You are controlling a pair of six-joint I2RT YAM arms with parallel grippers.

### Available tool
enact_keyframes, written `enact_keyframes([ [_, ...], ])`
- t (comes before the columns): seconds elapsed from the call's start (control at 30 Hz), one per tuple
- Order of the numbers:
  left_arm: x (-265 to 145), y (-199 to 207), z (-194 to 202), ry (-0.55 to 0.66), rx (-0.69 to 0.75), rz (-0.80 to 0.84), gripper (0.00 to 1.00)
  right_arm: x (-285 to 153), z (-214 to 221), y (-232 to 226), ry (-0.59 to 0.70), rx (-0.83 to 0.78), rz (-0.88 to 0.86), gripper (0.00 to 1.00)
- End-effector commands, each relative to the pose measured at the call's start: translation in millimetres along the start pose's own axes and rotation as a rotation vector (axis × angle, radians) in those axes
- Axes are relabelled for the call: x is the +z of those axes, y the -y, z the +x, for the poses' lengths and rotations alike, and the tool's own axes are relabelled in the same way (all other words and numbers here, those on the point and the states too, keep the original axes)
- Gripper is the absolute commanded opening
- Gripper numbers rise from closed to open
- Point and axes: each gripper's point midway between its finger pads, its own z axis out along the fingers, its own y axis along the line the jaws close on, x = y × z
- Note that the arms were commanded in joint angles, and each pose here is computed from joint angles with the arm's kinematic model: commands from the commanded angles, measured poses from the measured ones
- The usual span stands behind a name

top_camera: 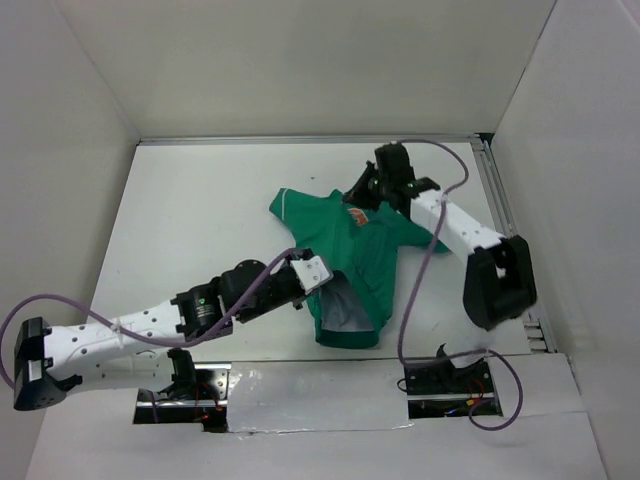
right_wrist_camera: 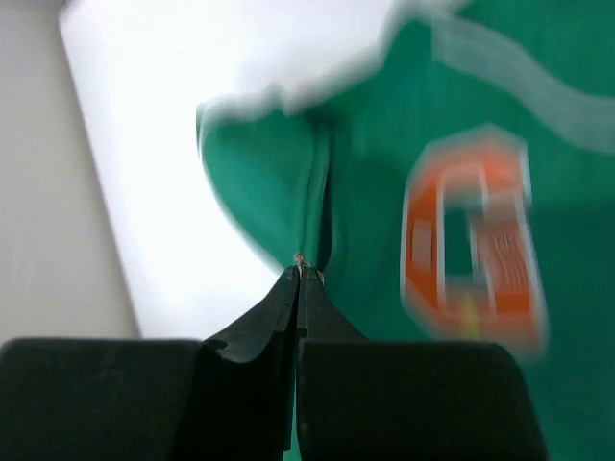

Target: Zip up the jacket

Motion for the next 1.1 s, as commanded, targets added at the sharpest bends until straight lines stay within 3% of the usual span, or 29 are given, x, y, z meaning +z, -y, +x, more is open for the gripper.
enact_keyframes([
  [0.0,-27,33,-45,0.160,-0.121,0.186,0.00,15,-153,-7,0.463,-0.051,0.104,0.00],
  [0.03,-29,38,-39,0.142,-0.127,0.210,0.00,48,-162,13,0.449,-0.056,0.171,0.00],
  [0.07,-35,43,-36,0.118,-0.205,0.230,0.00,33,-215,-18,0.585,-0.054,0.137,0.00],
  [0.1,-40,53,-16,0.028,-0.225,0.268,0.00,67,-229,13,0.573,-0.064,0.223,0.00],
  [0.13,-44,57,-16,0.025,-0.225,0.301,0.00,76,-248,16,0.594,-0.058,0.241,0.00],
  [0.17,-50,64,-2,-0.005,-0.222,0.329,0.00,43,-301,-35,0.731,-0.055,0.141,0.00],
  [0.2,-55,75,7,-0.048,-0.329,0.363,0.00,45,-319,-29,0.758,-0.058,0.152,0.00],
  [0.23,-60,79,21,-0.104,-0.361,0.369,0.00,75,-321,-13,0.743,-0.068,0.172,0.00],
  [0.3,-66,79,53,-0.205,-0.457,0.303,0.00,59,-341,-41,0.838,-0.101,0.087,0.00],
  [0.33,-70,84,71,-0.251,-0.500,0.297,0.00,74,-330,-28,0.805,-0.106,0.109,0.00],
  [0.43,-72,92,121,-0.398,-0.576,0.240,0.00,68,-321,-54,0.818,-0.183,0.006,0.00],
  [0.53,-65,96,140,-0.475,-0.638,0.190,0.02,79,-312,-65,0.765,-0.264,-0.004,0.00],
  [0.6,-66,90,155,-0.554,-0.683,0.098,0.23,92,-299,-62,0.682,-0.290,-0.017,0.00],
  [0.63,-65,93,159,-0.600,-0.724,0.069,0.54,100,-287,-59,0.628,-0.302,-0.038,0.00],
  [0.67,-71,95,167,-0.652,-0.729,0.063,0.68,102,-280,-56,0.604,-0.310,-0.047,0.18],
  [0.7,-73,98,170,-0.684,-0.743,0.057,0.85,85,-285,-70,0.634,-0.319,-0.089,0.31],
  [0.73,-73,99,169,-0.709,-0.779,0.038,0.99,92,-270,-63,0.577,-0.338,-0.105,0.45],
  [0.77,-75,100,169,-0.722,-0.796,0.034,0.99,84,-270,-66,0.579,-0.345,-0.115,0.75],
  [0.83,-76,98,160,-0.703,-0.824,0.030,0.99,65,-267,-69,0.567,-0.350,-0.110,0.95],
  [0.87,-73,90,156,-0.670,-0.826,-0.012,0.99,42,-267,-78,0.572,-0.351,-0.112,0.99],
  [0.93,-69,76,140,-0.606,-0.845,-0.051,0.99,36,-251,-67,0.520,-0.363,-0.085,1.00],
  [1.0,-60,52,120,-0.551,-0.917,-0.091,0.99,3,-237,-68,0.501,-0.371,-0.065,1.00],
  [1.03,-56,41,108,-0.521,-0.934,-0.092,0.99,13,-209,-37,0.424,-0.358,-0.008,1.00],
  [1.07,-50,7,107,-0.481,-0.981,-0.151,0.99,-19,-203,-44,0.451,-0.366,-0.016,1.00],
])
